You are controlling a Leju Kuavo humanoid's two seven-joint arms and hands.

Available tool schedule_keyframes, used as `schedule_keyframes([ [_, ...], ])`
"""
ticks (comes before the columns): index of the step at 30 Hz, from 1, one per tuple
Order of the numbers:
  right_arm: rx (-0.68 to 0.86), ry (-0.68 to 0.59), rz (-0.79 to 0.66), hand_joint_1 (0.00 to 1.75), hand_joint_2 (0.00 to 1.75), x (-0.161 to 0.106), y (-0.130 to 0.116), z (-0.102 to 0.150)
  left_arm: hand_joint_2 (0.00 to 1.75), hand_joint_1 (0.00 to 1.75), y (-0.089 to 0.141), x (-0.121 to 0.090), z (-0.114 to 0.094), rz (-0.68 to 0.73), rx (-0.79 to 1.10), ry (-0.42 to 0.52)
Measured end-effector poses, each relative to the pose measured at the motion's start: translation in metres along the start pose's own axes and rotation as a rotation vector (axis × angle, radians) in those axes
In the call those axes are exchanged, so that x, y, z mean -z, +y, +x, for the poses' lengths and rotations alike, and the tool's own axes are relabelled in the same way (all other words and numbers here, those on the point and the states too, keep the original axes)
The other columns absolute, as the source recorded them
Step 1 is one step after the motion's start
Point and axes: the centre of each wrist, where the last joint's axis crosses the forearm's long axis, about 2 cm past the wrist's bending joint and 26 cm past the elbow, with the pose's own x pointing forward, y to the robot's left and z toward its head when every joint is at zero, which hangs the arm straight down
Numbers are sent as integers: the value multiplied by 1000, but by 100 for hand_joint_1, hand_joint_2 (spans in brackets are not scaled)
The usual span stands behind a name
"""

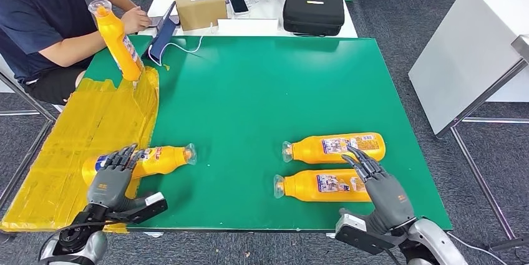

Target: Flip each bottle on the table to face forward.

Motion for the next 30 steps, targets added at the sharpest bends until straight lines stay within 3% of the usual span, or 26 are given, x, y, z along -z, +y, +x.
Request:
schedule_keyframes([
  [8, -67, 70, 40, 0, 175, 12, 1, -16, 0, 0, 5, 7, -3, 26, -165, -42],
  [15, -126, 160, 98, 0, 175, 6, -1, -34, 0, 0, 29, 16, 11, 211, -490, -105],
  [30, -152, 196, 119, 0, 175, 3, 1, -44, 0, 0, 48, 19, 21, 332, -618, -131],
])
